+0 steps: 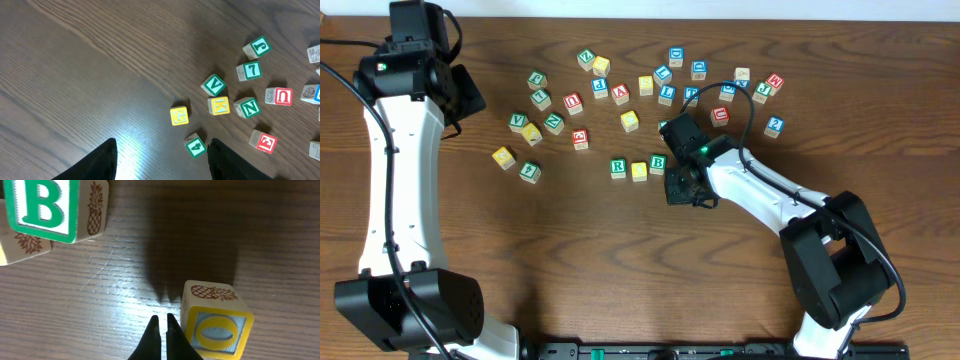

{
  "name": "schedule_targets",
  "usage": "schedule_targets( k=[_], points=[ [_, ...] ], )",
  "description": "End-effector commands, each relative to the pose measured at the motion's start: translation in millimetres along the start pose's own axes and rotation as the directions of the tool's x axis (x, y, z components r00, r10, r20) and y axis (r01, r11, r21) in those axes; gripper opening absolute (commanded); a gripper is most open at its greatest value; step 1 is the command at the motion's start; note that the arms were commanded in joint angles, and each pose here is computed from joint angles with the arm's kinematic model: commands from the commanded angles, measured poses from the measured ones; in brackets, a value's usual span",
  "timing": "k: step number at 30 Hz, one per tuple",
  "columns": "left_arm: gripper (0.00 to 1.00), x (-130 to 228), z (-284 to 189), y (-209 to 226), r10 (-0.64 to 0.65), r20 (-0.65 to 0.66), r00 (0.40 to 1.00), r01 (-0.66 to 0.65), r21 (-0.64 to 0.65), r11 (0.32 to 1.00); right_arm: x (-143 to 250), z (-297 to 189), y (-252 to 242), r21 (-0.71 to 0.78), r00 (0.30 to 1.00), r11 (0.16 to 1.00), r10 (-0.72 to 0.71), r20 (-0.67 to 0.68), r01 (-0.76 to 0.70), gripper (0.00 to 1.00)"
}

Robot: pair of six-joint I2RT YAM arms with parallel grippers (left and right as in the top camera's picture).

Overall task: Spell out ROBOT
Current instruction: 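Open the right gripper and hover it above the O block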

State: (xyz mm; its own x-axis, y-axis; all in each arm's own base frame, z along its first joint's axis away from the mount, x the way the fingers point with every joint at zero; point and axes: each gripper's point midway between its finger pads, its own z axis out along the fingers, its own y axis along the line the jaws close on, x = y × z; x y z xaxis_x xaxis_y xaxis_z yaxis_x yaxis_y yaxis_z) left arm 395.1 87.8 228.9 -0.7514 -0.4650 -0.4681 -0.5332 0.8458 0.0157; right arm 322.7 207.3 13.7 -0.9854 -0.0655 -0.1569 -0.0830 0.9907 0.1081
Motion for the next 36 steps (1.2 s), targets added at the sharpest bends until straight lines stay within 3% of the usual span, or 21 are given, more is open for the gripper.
schedule_targets(
  k=[1, 18, 27, 36],
  points=[
    [0.57, 1, 5, -2, 0.000, -0.015, 1.000, 0.000, 0.003, 1.000, 3, 2, -1, -0.007, 1.000, 1.000, -0.010, -0.016, 0.010, 0.01],
    [0.57, 1, 5, -1, 0.000, -0.015, 1.000, 0.000, 0.003, 1.000, -40, -64, 13, -0.010, 0.994, 0.995, -0.101, 0.042, 0.101, 0.03],
    [0.57, 1, 5, -2, 0.000, -0.015, 1.000, 0.000, 0.003, 1.000, -43, -65, -16, 0.078, 0.997, 0.995, -0.065, 0.033, 0.062, 0.45],
    [0.57, 1, 5, -2, 0.000, -0.014, 1.000, 0.000, 0.003, 1.000, -39, -58, -18, 0.086, 0.999, 0.996, -0.037, 0.016, 0.035, 0.50]
  ],
)
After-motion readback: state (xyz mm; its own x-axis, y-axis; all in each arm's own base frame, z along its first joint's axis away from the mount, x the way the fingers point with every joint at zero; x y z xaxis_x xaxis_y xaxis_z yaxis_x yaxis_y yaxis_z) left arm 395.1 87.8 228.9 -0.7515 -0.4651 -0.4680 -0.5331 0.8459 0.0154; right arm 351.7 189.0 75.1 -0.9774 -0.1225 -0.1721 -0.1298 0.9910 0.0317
